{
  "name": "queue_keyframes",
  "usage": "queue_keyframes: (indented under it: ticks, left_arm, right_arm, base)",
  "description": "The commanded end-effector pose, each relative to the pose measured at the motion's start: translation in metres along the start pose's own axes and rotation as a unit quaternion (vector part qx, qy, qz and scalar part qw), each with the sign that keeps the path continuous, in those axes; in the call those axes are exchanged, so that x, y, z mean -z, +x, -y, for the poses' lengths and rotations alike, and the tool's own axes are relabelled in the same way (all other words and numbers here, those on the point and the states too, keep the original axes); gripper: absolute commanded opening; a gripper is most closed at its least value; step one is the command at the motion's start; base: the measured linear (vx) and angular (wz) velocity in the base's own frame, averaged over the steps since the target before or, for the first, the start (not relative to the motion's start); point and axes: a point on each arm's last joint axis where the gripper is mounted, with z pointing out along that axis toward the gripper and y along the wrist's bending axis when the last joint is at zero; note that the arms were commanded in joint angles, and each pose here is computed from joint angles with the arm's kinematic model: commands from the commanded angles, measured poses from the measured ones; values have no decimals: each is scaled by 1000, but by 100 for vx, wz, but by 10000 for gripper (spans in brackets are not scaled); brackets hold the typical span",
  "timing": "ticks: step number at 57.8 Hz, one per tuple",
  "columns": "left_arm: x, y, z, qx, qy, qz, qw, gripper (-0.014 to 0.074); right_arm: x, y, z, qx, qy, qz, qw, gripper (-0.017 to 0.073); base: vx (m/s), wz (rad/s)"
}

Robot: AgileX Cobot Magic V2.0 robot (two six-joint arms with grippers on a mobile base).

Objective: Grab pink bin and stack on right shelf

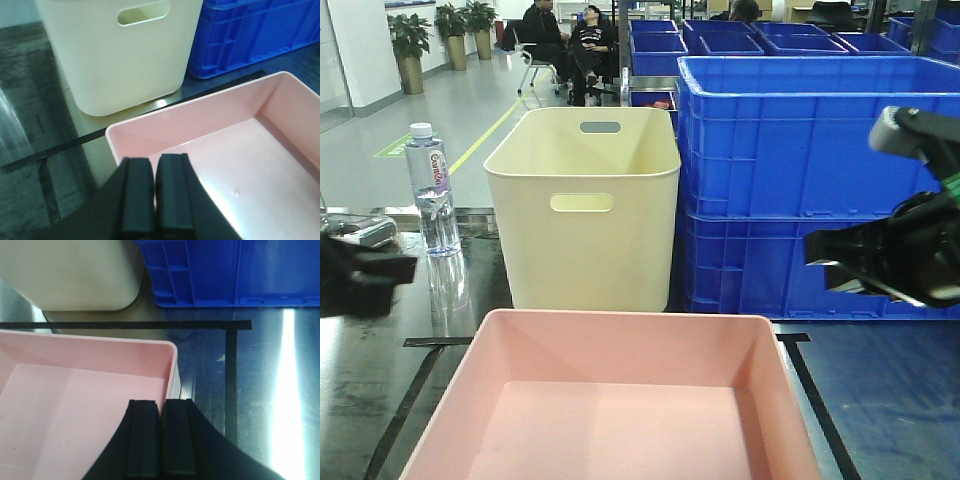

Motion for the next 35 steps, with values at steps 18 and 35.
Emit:
queue_keyframes:
  ticks: [18, 35]
  left_arm:
    - [45, 19, 15, 1, 1, 64, 998, -9]
    - [53, 41, 7, -22, -62, 109, 992, -8]
  right_arm:
    - [28, -13, -2, 5, -8, 70, 998, -13]
    - [28, -13, -2, 5, -8, 69, 998, -13]
  base:
    - [0, 0]
    - [0, 0]
